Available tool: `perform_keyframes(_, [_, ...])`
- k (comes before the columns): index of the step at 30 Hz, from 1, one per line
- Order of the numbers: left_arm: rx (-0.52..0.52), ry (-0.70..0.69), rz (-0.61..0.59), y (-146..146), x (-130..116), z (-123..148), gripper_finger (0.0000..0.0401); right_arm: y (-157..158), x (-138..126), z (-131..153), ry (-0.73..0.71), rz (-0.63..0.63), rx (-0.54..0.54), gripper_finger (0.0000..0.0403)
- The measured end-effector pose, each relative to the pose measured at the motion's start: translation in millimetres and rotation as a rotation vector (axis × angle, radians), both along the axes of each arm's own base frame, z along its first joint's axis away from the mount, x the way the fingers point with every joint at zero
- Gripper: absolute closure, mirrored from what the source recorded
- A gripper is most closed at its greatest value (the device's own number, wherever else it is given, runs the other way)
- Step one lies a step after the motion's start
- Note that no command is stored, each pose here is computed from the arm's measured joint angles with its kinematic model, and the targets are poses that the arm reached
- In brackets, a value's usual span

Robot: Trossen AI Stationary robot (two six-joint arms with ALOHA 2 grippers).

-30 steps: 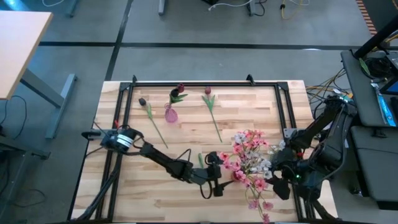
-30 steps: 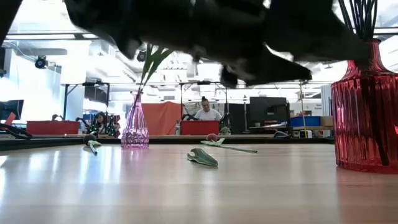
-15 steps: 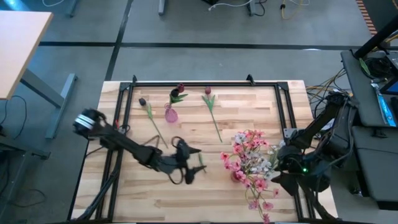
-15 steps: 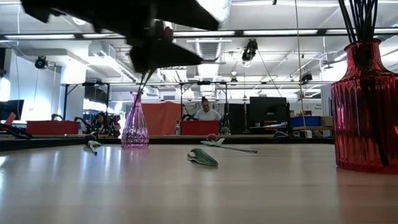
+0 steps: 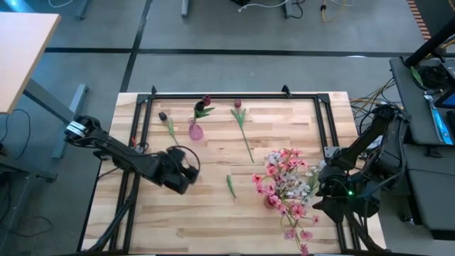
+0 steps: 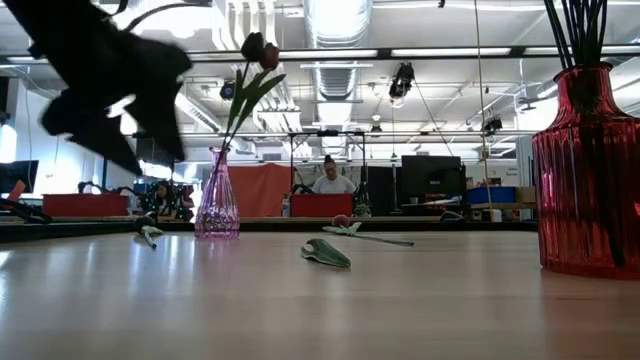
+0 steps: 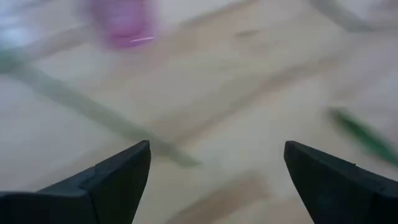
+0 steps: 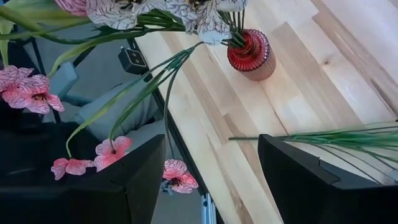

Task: Sort flowers into vase by color
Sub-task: Put the black flower into the purple vase

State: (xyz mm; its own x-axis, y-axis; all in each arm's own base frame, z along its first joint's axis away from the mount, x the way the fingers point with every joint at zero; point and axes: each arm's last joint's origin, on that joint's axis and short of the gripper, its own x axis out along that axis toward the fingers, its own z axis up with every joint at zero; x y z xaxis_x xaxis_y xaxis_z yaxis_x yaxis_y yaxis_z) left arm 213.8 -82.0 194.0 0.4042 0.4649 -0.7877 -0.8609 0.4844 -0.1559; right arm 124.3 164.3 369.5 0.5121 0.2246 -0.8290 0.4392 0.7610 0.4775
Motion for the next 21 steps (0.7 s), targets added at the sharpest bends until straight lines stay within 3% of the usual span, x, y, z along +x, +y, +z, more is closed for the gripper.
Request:
perform_keyframes(6, [0.011, 0.179, 0.236, 30, -18, 0, 0.0050, 1, -1, 0, 0.041, 0.011, 0.034, 0.0160])
perform_keyframes(12, [-0.006, 0.248, 0.236, 63, -7, -1, 0.0050, 4, -3, -2, 0.118, 0.057, 0.079, 0.0169])
perform_keyframes(21, [-0.024, 0.367, 0.275, 107, -9, -4, 0.0066, 16, 1, -10, 0.216, 0.103, 0.098, 0.0170])
